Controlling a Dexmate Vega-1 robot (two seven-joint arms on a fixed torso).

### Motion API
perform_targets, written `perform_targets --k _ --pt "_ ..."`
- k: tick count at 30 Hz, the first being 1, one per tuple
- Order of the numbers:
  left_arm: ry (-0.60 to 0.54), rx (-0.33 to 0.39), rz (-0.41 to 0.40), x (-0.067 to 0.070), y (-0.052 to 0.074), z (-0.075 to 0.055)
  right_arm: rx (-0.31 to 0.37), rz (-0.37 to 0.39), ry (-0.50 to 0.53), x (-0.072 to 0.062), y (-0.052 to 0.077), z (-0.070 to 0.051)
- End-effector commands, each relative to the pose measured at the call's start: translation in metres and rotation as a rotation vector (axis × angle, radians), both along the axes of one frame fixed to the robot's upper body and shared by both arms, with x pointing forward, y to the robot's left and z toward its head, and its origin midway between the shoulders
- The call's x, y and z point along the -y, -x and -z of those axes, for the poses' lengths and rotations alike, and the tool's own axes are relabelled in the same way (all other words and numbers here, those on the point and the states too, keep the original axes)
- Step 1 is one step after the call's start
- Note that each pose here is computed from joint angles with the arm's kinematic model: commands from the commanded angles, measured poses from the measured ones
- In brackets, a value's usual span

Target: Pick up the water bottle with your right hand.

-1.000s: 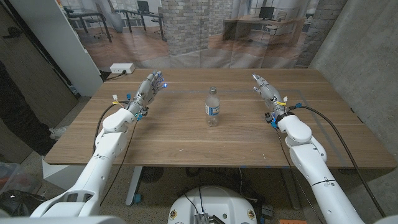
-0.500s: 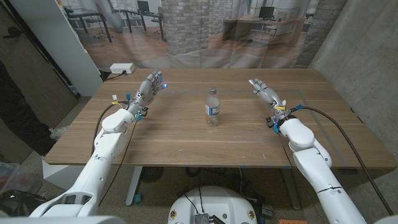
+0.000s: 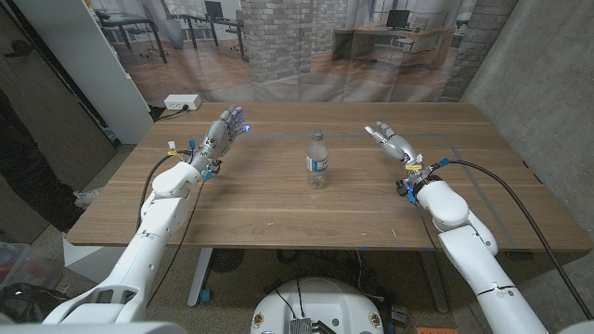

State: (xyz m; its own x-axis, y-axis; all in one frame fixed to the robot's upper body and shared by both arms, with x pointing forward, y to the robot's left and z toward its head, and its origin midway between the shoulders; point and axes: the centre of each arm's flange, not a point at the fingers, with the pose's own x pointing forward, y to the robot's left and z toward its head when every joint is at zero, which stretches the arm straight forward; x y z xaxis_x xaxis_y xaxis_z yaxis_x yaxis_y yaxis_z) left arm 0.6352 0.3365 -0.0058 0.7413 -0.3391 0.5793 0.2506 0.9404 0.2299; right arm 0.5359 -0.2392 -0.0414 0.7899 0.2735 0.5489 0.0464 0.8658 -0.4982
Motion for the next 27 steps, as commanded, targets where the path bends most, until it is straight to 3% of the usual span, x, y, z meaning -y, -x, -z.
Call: perform_targets --k 1,27 --pt "-0.009 -0.003 -0.002 -0.001 -0.003 -0.002 0.027 0.032 0.075 -0.010 0.009 0.005" --pt "-0.019 -0.008 0.007 -0.002 -0.010 -0.004 0.084 0.100 0.184 -0.033 0.028 -0.002"
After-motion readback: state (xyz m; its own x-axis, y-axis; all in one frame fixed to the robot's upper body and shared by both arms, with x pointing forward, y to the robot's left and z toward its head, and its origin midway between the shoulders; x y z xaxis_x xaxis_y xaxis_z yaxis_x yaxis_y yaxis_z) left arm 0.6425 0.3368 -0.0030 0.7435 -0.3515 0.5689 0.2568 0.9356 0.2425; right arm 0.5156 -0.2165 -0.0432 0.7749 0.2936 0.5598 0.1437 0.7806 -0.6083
